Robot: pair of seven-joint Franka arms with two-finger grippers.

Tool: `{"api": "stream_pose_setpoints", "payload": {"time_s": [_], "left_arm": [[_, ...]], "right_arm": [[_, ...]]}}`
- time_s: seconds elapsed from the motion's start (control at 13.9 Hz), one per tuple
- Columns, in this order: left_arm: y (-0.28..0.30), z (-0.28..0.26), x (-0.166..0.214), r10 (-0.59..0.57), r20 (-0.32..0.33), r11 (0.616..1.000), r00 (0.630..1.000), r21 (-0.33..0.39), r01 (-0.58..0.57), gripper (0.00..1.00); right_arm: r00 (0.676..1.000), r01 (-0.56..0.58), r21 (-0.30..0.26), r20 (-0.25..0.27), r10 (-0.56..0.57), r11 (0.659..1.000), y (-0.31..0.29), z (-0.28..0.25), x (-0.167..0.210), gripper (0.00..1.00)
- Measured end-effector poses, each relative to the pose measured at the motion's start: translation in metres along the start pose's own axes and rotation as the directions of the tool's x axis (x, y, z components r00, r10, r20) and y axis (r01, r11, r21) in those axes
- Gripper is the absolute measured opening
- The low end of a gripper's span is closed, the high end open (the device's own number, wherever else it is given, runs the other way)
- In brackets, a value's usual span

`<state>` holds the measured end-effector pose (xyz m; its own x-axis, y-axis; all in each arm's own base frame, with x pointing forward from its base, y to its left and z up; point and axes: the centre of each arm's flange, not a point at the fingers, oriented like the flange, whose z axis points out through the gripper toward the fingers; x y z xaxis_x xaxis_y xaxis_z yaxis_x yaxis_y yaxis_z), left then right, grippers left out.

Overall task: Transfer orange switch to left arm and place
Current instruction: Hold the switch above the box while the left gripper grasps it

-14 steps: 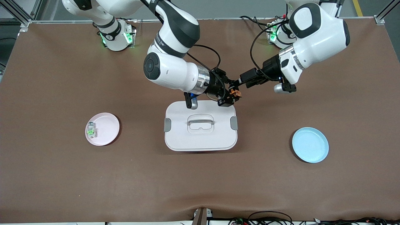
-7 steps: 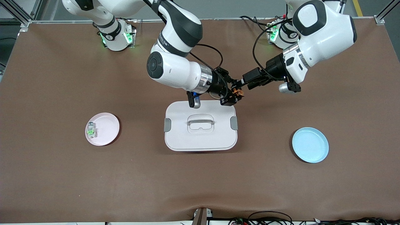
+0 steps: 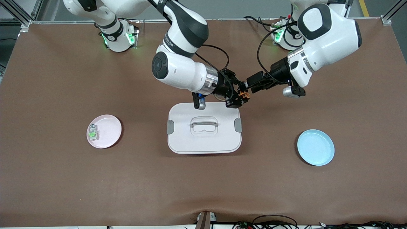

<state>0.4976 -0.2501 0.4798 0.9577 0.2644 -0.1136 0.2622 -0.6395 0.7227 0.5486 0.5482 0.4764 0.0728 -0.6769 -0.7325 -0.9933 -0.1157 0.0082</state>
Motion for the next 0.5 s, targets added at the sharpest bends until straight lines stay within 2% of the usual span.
{"api": "stream_pose_setpoints", "payload": {"time_s": [0.36, 0.43, 0.5], "left_arm": [[-0.0012, 0.0065, 0.0007, -0.002, -0.004, 1.0, 1.0, 0.002, 0.002, 0.75], [-0.0018, 0.0074, 0.0011, -0.003, -0.003, 1.0, 1.0, 0.002, 0.003, 0.69], [0.0, 0.0072, 0.001, -0.003, -0.003, 1.0, 1.0, -0.003, 0.003, 0.56]], "right_arm": [[1.0, -0.028, 0.014, 0.007, 0.027, 1.0, -0.0003, 0.0035, -0.0004, 0.72], [0.999, -0.036, 0.015, 0.007, 0.036, 0.999, -0.0003, 0.0046, -0.0003, 0.72], [0.999, -0.045, 0.013, 0.007, 0.045, 0.999, 0.0001, 0.007, 0.0003, 0.72]]}}
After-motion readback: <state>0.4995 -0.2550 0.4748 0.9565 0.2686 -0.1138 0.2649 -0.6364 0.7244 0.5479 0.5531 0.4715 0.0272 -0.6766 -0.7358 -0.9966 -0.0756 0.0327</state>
